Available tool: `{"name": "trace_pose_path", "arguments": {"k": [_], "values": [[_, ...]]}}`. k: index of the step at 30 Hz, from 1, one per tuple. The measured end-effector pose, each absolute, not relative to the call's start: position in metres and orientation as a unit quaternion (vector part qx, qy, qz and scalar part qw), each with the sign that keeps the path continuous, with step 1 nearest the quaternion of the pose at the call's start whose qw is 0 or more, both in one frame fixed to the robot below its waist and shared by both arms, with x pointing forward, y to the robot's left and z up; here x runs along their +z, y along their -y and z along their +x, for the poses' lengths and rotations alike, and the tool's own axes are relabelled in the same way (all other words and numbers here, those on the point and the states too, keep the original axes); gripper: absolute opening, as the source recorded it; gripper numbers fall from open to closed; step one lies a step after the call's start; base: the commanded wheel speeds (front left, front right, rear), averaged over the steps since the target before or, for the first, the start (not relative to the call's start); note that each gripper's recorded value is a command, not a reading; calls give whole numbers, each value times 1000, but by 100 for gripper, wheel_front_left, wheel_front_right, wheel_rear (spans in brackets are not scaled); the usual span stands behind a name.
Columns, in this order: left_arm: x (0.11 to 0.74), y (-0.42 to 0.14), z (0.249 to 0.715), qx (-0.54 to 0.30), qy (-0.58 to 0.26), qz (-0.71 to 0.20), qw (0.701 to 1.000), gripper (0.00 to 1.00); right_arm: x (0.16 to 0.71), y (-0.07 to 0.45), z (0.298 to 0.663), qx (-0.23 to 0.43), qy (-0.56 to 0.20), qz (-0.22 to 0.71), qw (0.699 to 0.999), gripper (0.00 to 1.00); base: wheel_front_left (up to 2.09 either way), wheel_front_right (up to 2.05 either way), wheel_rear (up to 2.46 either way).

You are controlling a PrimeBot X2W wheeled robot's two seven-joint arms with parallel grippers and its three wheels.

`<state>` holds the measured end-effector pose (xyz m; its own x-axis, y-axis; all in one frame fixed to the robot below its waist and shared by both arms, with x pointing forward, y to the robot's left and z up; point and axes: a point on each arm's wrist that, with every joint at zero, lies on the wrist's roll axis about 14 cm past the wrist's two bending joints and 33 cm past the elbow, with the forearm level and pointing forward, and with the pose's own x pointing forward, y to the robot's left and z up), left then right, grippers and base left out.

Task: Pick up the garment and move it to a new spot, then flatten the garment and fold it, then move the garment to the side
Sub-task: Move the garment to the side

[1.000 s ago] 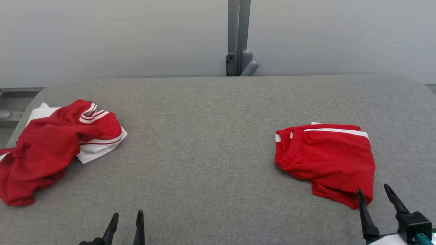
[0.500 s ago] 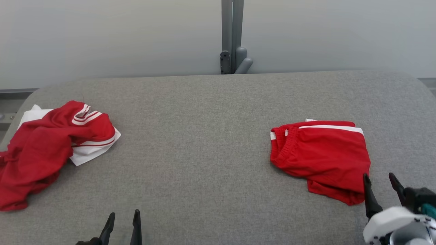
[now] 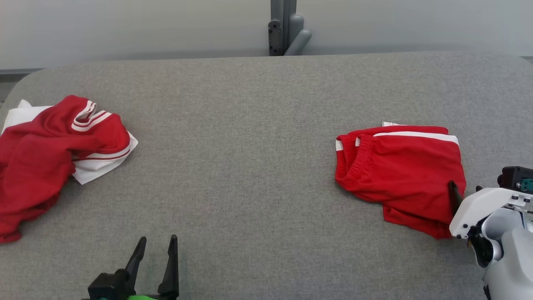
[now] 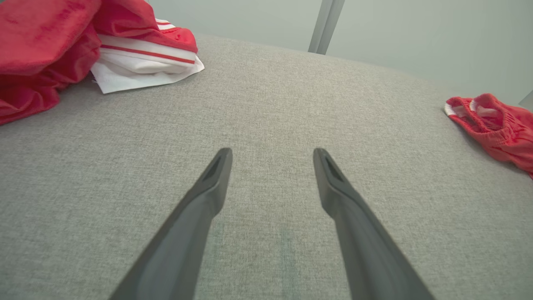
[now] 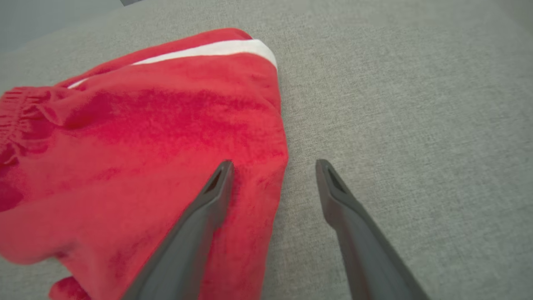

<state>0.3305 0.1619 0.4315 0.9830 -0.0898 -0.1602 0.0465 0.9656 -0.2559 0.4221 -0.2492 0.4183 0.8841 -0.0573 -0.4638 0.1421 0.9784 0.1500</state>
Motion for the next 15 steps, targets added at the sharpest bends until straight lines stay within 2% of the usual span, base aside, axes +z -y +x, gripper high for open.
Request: {"name": "trace_pose_path", "arguments": {"k": [6, 7, 8, 15], "values": [[426, -169, 335, -26, -94, -122, 988, 100, 396, 229, 435, -44, -272, 121, 954, 100, 0, 0, 0], [425, -170, 336, -25, -96, -122, 988, 100, 393, 224, 437, -41, -280, 130, 950, 60, 0, 0, 0], [425, -169, 338, -25, -95, -122, 988, 100, 391, 221, 440, -39, -283, 135, 949, 0, 0, 0, 0], [432, -156, 368, -51, -81, -123, 988, 100, 415, 235, 489, -18, -268, 78, 960, 0, 0, 0, 0]]}}
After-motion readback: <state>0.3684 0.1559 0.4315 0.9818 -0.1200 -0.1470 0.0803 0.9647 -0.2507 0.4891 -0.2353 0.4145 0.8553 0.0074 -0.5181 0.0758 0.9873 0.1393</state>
